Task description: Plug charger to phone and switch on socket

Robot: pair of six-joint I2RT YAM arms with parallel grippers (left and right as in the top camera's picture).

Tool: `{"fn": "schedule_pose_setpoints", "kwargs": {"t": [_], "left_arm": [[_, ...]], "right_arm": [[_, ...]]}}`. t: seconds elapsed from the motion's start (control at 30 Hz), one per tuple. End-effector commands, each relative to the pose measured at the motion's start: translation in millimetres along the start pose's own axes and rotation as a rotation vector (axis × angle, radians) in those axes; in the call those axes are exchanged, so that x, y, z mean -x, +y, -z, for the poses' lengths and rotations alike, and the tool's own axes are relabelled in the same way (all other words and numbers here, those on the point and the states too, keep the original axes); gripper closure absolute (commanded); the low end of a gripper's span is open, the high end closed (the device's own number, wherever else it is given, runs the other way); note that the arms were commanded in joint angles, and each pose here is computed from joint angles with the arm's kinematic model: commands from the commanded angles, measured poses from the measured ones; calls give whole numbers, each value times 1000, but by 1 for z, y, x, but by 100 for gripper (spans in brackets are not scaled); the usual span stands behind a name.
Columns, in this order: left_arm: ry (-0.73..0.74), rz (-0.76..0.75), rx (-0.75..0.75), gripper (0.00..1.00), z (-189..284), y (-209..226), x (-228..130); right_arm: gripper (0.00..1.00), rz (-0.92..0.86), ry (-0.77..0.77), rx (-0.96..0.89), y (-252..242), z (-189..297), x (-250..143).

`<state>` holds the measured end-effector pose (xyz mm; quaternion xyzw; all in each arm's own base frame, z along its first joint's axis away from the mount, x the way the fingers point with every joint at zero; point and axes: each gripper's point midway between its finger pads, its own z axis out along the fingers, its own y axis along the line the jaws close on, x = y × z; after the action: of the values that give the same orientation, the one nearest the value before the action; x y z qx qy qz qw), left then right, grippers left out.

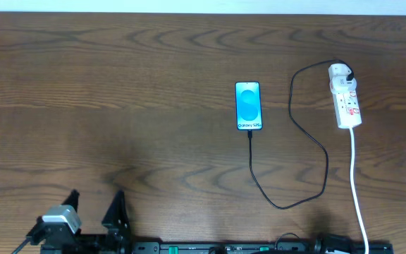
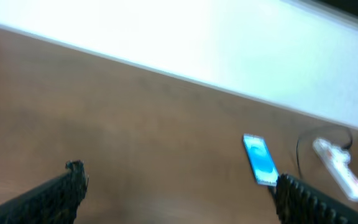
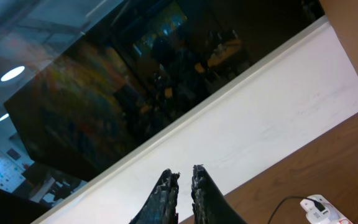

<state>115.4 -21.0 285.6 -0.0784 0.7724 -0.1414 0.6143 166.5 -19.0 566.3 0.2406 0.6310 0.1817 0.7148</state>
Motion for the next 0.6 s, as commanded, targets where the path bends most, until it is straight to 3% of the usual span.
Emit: {"fn": "schedule_pose_setpoints", "kwargs": {"t": [0.0, 0.57], "left_arm": [[-28, -12, 21, 2, -16, 7, 2], [-92, -18, 12, 2, -120, 38, -51]], "right_arm": [[91, 7, 1, 1, 0, 1, -1], [88, -5, 1, 1, 0, 1, -1]]}}
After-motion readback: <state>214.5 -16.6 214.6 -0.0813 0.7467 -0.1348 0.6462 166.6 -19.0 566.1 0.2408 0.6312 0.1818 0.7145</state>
